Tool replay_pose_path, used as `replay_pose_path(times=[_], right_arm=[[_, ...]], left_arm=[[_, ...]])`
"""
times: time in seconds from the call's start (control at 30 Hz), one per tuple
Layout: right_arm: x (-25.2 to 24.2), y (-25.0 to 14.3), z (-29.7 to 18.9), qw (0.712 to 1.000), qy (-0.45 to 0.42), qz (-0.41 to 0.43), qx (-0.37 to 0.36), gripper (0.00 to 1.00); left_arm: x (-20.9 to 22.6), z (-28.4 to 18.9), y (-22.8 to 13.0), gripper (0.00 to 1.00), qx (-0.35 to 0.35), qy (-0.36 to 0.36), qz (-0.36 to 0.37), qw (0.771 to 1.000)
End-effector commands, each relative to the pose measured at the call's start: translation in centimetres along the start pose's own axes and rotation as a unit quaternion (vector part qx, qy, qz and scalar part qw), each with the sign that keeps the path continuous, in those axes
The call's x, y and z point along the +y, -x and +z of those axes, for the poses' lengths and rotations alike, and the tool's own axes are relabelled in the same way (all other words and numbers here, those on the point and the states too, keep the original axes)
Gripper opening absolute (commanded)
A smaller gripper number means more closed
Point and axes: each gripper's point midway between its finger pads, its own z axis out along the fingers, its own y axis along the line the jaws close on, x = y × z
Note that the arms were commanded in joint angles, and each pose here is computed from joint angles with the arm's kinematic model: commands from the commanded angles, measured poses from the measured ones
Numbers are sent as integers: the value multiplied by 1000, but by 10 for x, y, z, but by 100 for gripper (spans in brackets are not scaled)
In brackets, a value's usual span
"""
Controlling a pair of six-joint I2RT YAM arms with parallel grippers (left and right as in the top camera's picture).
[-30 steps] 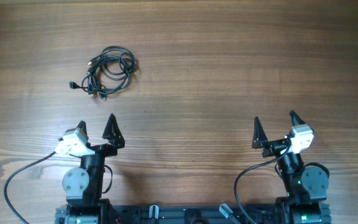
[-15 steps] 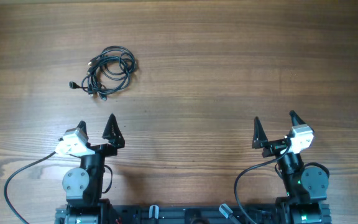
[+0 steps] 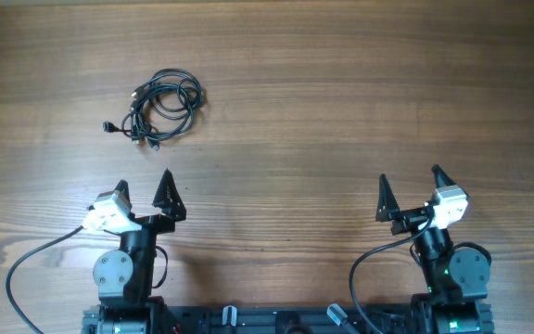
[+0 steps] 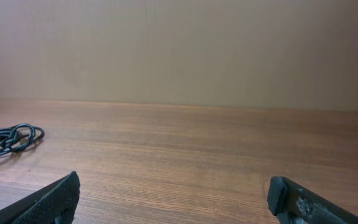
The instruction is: Untangle cables
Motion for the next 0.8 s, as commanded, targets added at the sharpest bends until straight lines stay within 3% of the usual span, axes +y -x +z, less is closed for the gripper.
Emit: replay_pose_path(times=[0.0,0.67,0.77], right_arm=[[-2,1,0,1000,-8,-6,-1,100],[-2,1,0,1000,-8,-6,-1,100],[-2,0,0,1000,-8,-6,-1,100]], left_arm=[[2,0,-2,100,3,5,7,1000],[1,0,5,100,-13,7,6,1000],[-23,-4,24,100,-30,-46,8,998]])
